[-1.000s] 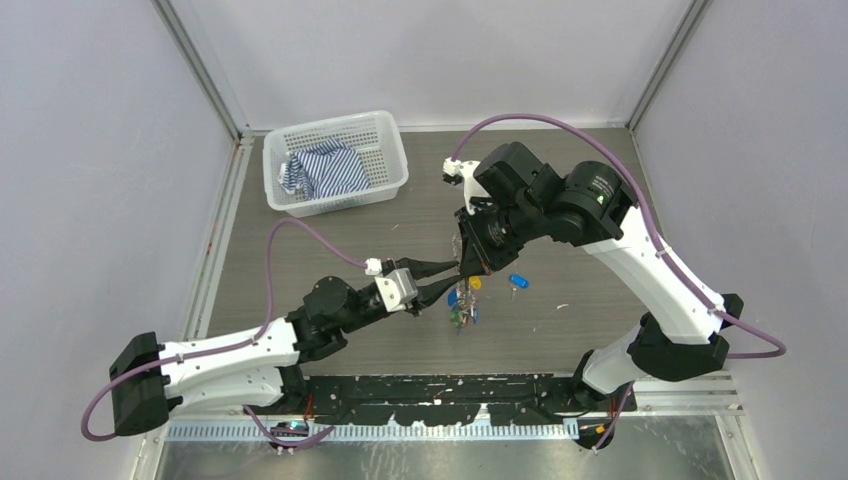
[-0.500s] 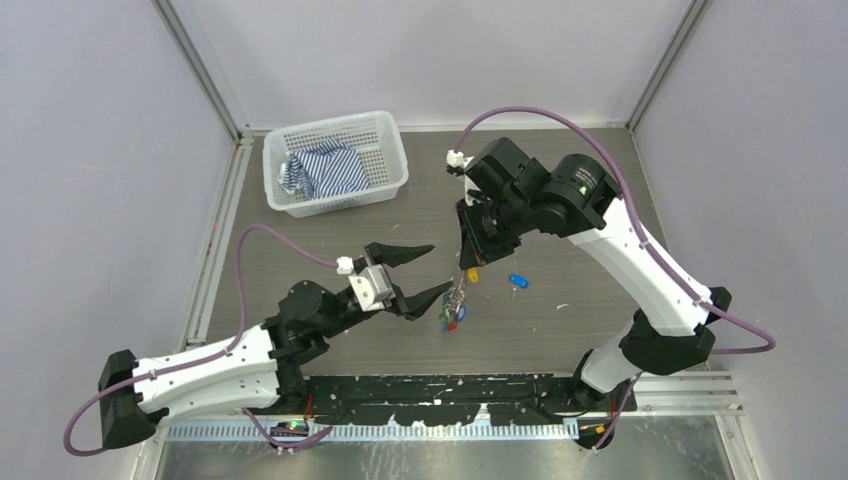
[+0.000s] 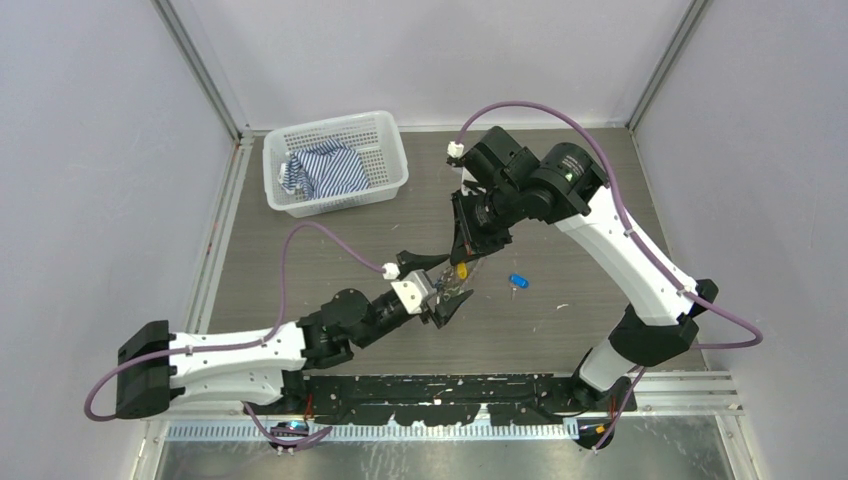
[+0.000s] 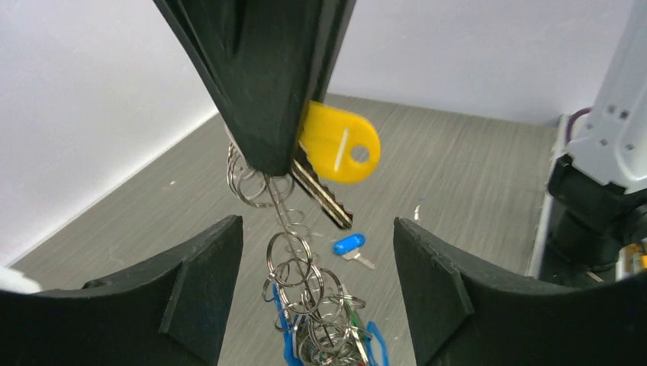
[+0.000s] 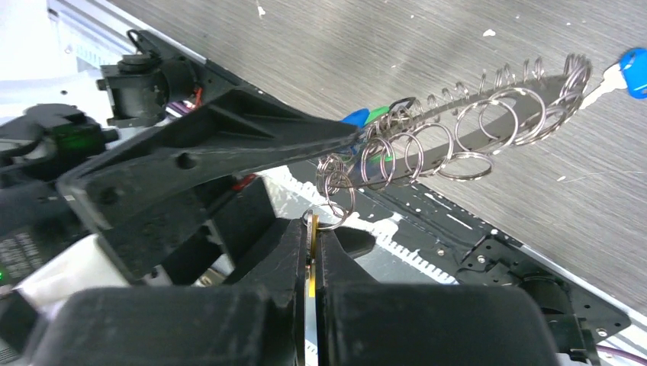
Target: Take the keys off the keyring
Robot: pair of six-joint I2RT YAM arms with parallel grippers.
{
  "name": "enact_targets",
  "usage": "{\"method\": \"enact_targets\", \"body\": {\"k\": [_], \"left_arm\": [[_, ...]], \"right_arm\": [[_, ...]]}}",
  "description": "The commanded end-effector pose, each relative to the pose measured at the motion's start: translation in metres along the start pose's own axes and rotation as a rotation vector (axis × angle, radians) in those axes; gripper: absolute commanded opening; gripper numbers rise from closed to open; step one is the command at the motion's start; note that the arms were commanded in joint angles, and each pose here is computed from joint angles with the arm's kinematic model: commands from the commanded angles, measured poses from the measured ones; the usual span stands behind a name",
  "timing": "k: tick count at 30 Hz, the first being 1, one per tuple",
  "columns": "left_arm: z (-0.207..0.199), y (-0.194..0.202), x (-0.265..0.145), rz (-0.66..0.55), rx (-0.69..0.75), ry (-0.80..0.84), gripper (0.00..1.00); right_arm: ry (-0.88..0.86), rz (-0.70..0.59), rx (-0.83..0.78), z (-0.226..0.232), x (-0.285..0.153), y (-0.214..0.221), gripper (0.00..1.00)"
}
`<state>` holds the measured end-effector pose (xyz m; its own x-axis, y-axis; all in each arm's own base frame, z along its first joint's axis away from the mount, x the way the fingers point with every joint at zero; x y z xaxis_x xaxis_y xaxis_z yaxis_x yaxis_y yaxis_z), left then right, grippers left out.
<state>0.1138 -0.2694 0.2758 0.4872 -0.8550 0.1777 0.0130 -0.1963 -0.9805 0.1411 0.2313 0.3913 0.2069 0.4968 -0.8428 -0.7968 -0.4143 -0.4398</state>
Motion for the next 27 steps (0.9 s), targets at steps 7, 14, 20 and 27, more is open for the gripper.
{"method": "enact_targets", "body": {"k": [7, 14, 20, 27], "left_arm": [[0.015, -0.014, -0.004, -0.333, 0.076, -0.170, 0.69], [0.014, -0.017, -0.005, -0.429, 0.148, -0.145, 0.58], [0.010, -0.017, -0.011, -0.442, 0.187, -0.088, 0.49], [0.002, -0.011, -0.008, -0.432, 0.223, -0.001, 0.52]], "right_arm": [[-0.202, -0.061, 0.017, 0.021, -0.023, -0.004, 0.01], [-0.235, -0.058, 0.012, 0.022, -0.027, 0.003, 0.01], [-0.248, -0.048, -0.021, 0.020, -0.029, 0.010, 0.01], [-0.270, -0.037, -0.056, 0.020, -0.028, 0.014, 0.01]]}}
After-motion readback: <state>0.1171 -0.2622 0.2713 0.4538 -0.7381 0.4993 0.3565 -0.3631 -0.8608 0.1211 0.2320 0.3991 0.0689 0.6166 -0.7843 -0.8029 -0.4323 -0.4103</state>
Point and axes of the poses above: each gripper's point midway between its finger pads, its own x axis out along the fingers, its own z axis along the line the jaws close on, y = z × x, the point moved 8 cm from there along -x, back along the fingers, and after that the axes turned 13 degrees about -x, right-handed, at the moved point
